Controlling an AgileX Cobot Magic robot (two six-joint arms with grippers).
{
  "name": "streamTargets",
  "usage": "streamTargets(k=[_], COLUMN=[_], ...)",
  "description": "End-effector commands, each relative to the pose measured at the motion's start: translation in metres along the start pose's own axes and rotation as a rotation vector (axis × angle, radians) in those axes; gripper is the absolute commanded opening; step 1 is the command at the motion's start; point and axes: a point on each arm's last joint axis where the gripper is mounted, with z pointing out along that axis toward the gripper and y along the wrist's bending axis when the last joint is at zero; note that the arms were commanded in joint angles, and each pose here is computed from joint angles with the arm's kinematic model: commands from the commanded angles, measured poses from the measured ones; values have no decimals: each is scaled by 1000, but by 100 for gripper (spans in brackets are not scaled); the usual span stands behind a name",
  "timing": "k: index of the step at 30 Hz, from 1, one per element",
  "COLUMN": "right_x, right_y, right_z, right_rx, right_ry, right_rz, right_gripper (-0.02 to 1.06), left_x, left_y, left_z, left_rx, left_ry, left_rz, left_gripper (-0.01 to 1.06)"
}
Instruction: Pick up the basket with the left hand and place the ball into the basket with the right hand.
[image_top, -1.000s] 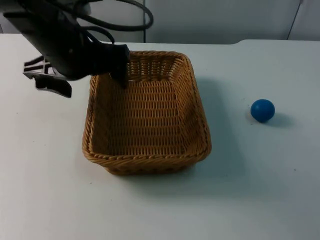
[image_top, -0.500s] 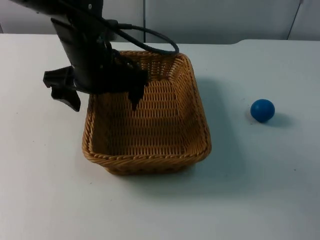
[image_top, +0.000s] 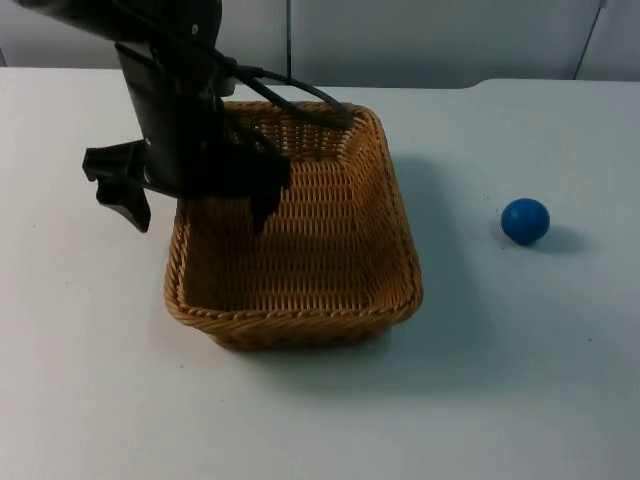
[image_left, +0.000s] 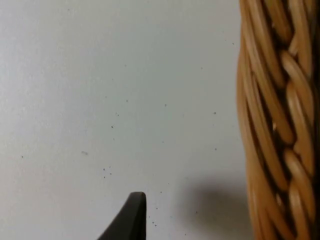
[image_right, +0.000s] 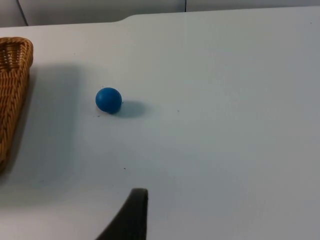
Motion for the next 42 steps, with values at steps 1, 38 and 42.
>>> streamTargets(k=[1, 38, 42], right_x=[1, 1, 1], right_y=[0, 0, 0], right_z=[2, 2, 2], right_rx=[-4, -4, -4], right_ry=[-5, -5, -5], right_rz=[0, 0, 0], right_gripper=[105, 105, 105], left_x=[1, -16, -20], left_y=[-5, 6, 19], left_z=[-2, -124, -136], left_rx=[0, 404, 456], left_ry=[3, -47, -47], left_rz=[7, -10, -28], left_gripper=[93, 0, 0])
